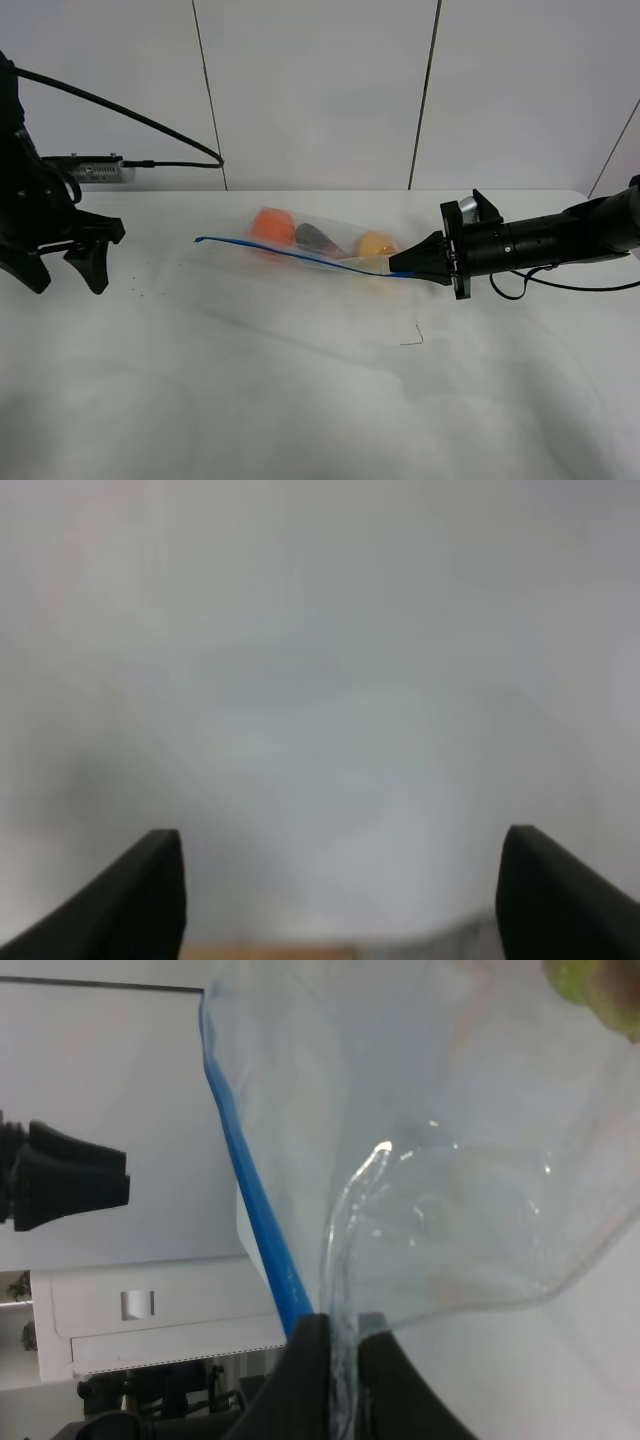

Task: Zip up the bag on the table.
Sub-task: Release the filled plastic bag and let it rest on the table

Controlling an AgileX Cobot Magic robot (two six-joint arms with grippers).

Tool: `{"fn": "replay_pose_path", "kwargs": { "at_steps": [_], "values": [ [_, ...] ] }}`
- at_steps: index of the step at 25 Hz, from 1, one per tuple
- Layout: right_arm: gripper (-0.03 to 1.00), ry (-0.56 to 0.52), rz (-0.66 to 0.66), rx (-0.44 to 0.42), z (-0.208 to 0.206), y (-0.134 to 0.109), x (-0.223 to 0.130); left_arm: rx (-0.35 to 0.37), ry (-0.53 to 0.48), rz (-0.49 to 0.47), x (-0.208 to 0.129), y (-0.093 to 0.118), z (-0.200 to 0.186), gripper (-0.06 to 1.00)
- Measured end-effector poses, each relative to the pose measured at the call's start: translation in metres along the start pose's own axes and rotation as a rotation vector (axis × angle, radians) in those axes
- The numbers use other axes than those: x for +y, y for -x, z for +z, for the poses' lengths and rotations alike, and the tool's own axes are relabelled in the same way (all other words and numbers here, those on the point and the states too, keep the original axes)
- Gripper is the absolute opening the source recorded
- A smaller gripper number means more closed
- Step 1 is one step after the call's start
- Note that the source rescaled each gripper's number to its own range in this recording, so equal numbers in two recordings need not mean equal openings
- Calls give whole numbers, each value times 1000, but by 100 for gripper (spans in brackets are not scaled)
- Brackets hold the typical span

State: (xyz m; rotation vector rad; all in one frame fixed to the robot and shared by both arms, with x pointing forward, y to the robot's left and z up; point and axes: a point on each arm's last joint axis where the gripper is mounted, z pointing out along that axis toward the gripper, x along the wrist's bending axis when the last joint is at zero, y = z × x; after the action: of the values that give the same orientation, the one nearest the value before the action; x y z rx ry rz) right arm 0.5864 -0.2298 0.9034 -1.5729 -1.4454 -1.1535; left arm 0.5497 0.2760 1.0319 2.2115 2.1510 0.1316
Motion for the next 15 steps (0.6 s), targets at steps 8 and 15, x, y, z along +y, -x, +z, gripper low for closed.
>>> {"fn": "replay_pose_path", "kwargs": {
  "at_steps": [8, 15],
  "values": [
    [0, -8, -4, -5, 0, 0, -1, 0, 3, -13, -33, -2, -9, 99],
    [0, -8, -4, -5, 0, 0, -1, 2, -52, 35, -105, -6, 0, 99]
  ]
}}
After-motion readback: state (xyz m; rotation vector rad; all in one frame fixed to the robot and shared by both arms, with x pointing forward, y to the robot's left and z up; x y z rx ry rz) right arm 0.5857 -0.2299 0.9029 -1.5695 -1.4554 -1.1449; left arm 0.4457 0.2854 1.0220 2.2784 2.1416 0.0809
